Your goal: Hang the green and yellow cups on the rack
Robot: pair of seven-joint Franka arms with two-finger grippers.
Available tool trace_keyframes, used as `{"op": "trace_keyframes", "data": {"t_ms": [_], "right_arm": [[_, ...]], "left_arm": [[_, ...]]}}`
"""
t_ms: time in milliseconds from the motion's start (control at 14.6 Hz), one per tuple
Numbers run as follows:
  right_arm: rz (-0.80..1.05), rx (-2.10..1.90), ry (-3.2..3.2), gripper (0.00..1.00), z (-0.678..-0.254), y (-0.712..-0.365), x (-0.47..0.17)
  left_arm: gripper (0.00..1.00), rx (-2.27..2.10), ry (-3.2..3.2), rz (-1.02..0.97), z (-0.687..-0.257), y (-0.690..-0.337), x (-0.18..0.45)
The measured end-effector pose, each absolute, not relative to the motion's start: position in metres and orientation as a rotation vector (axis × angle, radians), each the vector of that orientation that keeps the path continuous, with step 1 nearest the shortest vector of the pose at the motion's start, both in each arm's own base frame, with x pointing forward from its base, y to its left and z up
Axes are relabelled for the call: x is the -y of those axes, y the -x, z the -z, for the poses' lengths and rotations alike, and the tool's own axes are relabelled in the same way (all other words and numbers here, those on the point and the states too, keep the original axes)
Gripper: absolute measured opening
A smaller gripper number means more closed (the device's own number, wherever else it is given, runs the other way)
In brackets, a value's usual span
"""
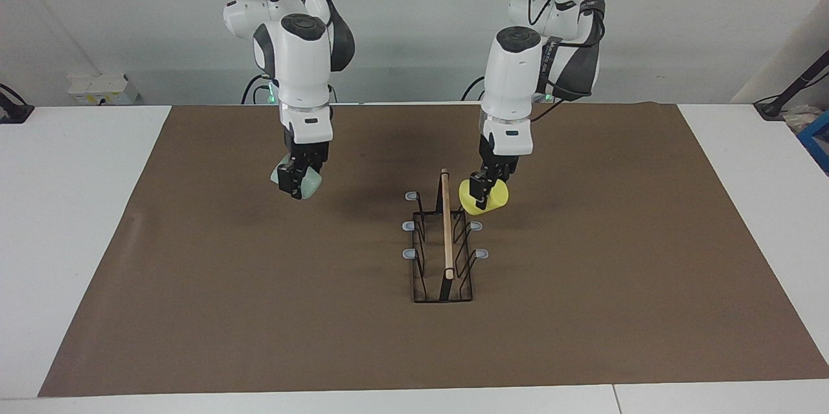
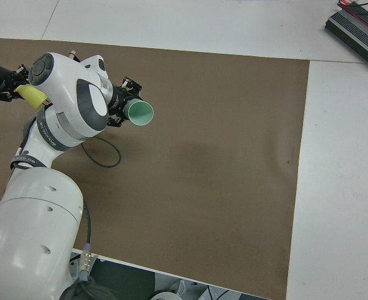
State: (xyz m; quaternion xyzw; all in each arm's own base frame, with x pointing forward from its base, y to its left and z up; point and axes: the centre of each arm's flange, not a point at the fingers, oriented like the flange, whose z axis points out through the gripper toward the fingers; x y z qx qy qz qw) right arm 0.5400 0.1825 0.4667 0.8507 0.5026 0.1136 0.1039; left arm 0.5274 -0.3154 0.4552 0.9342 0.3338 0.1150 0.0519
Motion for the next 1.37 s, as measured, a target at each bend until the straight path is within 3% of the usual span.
{"op": "trace_keyframes", "data": {"t_ms": [342, 410, 547, 615, 957, 1367], "right_arm": [[-0.709, -1.343, -2.777, 0.66, -0.492, -0.549, -0.194], [-0.774, -1.343, -2.795, 0.66, -0.497, -0.549, -0.197], [-0.904, -1.377, -2.839, 0.66, -0.505, -0.549, -0.2], [-0.985, -1.422, -2.853, 0.66, -0.508, -0.55, -0.198], [-1.44, -1.558, -2.823, 0.66, -0.505, -0.551, -0.165], [-1.847, -1.642, -2.782, 0.66, -0.515, -0.542, -0.13]], "left_arm": [[0.74, -0.939, -2.893, -0.389, -0.455, -0.516, 0.333], [0.78, -0.93, -2.895, -0.399, -0.457, -0.516, 0.333], [0.97, -0.904, -2.919, -0.401, -0.464, -0.517, 0.333], [1.0, -0.87, -2.948, -0.395, -0.468, -0.518, 0.332], [1.0, -0.602, -3.074, -0.389, -0.488, -0.53, 0.314], [1.0, -0.273, -3.185, -0.345, -0.509, -0.562, 0.222]]}}
